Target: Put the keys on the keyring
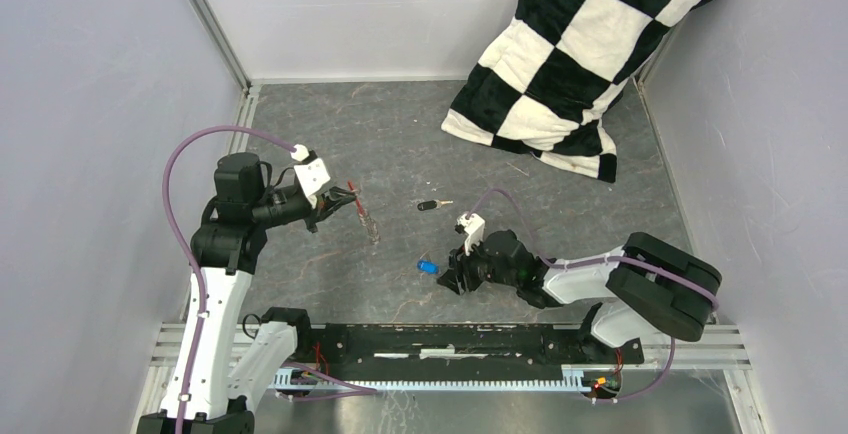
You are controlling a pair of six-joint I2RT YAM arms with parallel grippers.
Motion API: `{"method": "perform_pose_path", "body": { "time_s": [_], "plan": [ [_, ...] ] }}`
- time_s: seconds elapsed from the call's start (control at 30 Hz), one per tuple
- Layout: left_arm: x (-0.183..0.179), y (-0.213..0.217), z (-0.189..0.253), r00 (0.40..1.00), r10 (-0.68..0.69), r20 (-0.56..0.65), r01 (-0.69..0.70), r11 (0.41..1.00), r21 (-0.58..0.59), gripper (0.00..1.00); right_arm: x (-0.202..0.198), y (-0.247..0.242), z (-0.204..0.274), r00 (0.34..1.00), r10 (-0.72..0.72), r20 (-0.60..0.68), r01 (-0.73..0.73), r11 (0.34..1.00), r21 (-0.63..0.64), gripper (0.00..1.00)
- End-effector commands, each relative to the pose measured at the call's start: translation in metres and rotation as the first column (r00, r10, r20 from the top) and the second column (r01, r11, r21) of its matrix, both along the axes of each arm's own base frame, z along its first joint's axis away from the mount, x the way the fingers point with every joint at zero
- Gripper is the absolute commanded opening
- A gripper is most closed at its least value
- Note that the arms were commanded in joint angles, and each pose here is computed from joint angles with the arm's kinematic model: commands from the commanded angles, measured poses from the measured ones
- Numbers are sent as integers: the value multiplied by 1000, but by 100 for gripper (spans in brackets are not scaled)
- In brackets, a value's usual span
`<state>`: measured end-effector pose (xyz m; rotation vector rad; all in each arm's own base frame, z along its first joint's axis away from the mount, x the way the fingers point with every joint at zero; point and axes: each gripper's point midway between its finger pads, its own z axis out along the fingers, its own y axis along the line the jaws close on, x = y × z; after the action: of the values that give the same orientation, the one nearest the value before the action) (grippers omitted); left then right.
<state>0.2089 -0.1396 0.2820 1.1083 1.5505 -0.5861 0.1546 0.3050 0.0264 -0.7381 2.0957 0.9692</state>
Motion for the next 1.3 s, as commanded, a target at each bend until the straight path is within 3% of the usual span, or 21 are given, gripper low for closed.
{"method": "perform_pose_path", "body": {
  "time_s": [0.0,0.2,0.43,0.53,0.67,0.73,1.07,1.27],
  "plan": [
    [-3,-3,13,999,-21,38,22,999,-26,2,11,14,11,999,-32,-6,33,999,42,50],
    [-5,-2,13,999,-21,50,22,1000,-19,2,14,19,5,998,-51,-38,52,998,26,37],
    [-6,-2,13,998,-19,54,20,1000,-14,2,17,25,3,998,-48,-40,49,999,19,32],
    [-6,-1,13,998,-19,59,20,1000,-10,2,20,22,2,997,-66,-32,66,998,7,22],
    [-6,-1,12,998,-19,57,19,1000,-9,2,24,18,-1,997,-81,-19,81,997,-18,1],
    [-7,-2,12,998,-22,54,22,1000,-11,2,25,17,1,997,-77,6,77,997,-31,0],
    [-12,-4,4,999,-33,23,34,999,-25,2,34,14,47,953,-2,302,2,1000,0,0],
    [-18,-8,-2,997,-73,-6,73,996,-44,2,35,6,69,827,92,554,-22,991,-133,0]
  ]
}}
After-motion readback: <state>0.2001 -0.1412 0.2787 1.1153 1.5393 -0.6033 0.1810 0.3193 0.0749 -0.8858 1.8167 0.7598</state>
